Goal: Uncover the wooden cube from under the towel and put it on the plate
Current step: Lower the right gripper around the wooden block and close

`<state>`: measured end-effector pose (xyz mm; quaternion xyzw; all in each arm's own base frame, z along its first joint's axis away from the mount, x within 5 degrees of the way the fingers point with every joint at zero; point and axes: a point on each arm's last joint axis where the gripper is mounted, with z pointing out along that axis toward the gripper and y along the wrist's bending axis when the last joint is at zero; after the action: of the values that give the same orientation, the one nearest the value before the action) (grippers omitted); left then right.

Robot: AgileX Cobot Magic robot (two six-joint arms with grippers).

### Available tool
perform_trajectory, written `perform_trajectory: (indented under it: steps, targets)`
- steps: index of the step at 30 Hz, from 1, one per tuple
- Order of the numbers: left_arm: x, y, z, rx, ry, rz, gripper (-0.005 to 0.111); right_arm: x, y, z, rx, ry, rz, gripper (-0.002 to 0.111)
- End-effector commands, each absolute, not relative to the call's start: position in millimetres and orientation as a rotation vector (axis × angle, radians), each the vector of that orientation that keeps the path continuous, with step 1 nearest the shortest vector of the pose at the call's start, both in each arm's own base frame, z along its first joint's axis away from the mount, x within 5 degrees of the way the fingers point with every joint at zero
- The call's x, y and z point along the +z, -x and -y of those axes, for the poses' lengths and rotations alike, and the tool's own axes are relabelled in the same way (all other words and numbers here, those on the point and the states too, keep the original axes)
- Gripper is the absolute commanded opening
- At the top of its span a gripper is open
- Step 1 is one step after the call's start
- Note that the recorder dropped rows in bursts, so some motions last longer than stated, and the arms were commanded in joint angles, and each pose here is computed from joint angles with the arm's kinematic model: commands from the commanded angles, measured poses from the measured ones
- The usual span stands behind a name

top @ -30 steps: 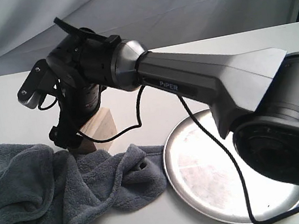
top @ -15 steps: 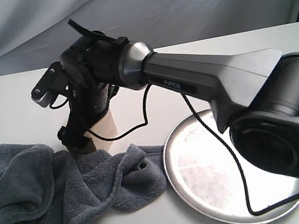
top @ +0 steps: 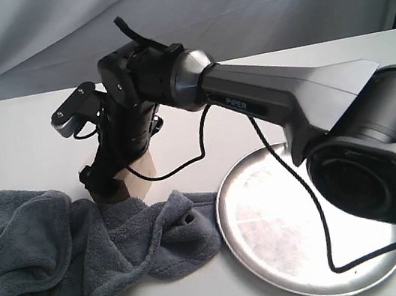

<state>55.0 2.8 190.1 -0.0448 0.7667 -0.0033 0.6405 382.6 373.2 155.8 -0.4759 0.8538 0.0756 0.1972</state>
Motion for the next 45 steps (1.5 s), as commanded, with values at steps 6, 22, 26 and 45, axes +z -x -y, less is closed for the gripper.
perform_trajectory:
  steps: [6, 22, 26, 45]
  targets:
    - [190, -55, -3, -0.011, 0.104, -1.74, 0.0, 142, -385, -372, 0.202, 1.352, -2.408, 0.105]
    - [190, -55, -3, -0.011, 0.104, -1.74, 0.0, 131, -387, -374, 0.201, 1.354, -2.402, 0.105]
    - [190, -55, -3, -0.011, 0.104, -1.74, 0.0, 130, -387, -374, 0.2, 1.355, -2.403, 0.105]
    - [190, -55, -3, -0.011, 0.104, -1.74, 0.0, 130, -389, -376, 0.227, 1.298, -2.397, 0.072]
